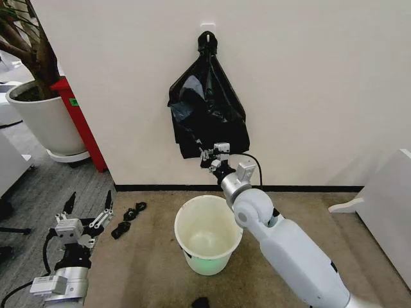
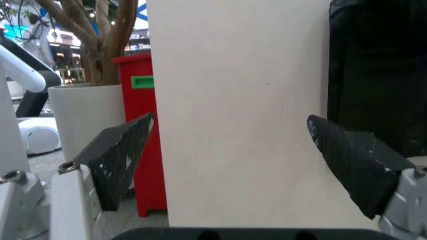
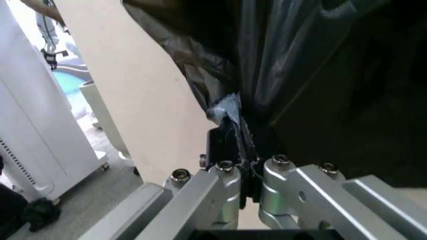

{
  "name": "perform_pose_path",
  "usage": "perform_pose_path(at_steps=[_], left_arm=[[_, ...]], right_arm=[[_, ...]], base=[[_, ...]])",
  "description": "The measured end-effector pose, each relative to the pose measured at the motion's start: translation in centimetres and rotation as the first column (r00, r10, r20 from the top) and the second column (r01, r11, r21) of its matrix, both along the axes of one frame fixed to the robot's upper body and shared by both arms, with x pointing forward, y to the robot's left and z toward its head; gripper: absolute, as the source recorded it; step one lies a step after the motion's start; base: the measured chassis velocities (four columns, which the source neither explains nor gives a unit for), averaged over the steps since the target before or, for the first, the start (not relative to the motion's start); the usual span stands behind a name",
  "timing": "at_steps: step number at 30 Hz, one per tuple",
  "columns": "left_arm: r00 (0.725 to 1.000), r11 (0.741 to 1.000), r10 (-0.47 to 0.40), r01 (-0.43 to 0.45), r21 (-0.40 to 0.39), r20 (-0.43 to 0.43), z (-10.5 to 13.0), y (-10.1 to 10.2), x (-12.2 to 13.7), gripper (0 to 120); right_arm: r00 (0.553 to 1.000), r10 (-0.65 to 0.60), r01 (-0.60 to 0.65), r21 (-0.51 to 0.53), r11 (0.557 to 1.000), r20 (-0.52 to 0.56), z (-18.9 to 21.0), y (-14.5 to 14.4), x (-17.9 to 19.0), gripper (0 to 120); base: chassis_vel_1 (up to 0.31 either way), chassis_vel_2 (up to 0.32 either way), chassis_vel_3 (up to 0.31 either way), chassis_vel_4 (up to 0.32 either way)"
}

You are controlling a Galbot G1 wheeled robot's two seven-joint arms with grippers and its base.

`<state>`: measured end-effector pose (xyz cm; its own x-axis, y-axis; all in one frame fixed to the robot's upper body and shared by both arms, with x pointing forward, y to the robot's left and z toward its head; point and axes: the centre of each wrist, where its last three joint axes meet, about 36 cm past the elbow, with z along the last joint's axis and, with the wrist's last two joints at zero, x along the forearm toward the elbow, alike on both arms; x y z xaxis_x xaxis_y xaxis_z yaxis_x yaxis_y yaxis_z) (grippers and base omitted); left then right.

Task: Place the garbage bag over the trash bin.

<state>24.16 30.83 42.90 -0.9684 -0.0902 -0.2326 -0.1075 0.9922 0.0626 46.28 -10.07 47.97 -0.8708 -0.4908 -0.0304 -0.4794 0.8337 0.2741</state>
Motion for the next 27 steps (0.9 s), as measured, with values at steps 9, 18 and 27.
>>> perform_pose_path(at_steps=[9,18,27], left_arm=[[1.0,1.0,0.001,-0.001,0.0,-0.002,-0.1,0.0,0.0,89],[1.0,1.0,0.002,-0.002,0.0,-0.001,-0.1,0.0,0.0,88],[1.0,1.0,0.002,-0.002,0.0,0.0,-0.1,0.1,0.0,88]], right_arm=[[0.999,-0.001,0.0,-0.013,1.0,-0.032,-1.9,0.1,-0.6,0],[0.998,0.014,-0.017,-0.045,0.999,-0.062,-4.2,0.2,-1.9,0],[0.996,0.016,-0.021,-0.054,0.998,-0.087,-5.6,0.4,-2.6,0]], base=[[0.0,0.0,0.0,0.0],[0.0,0.0,0.0,0.0],[0.0,0.0,0.0,0.0]])
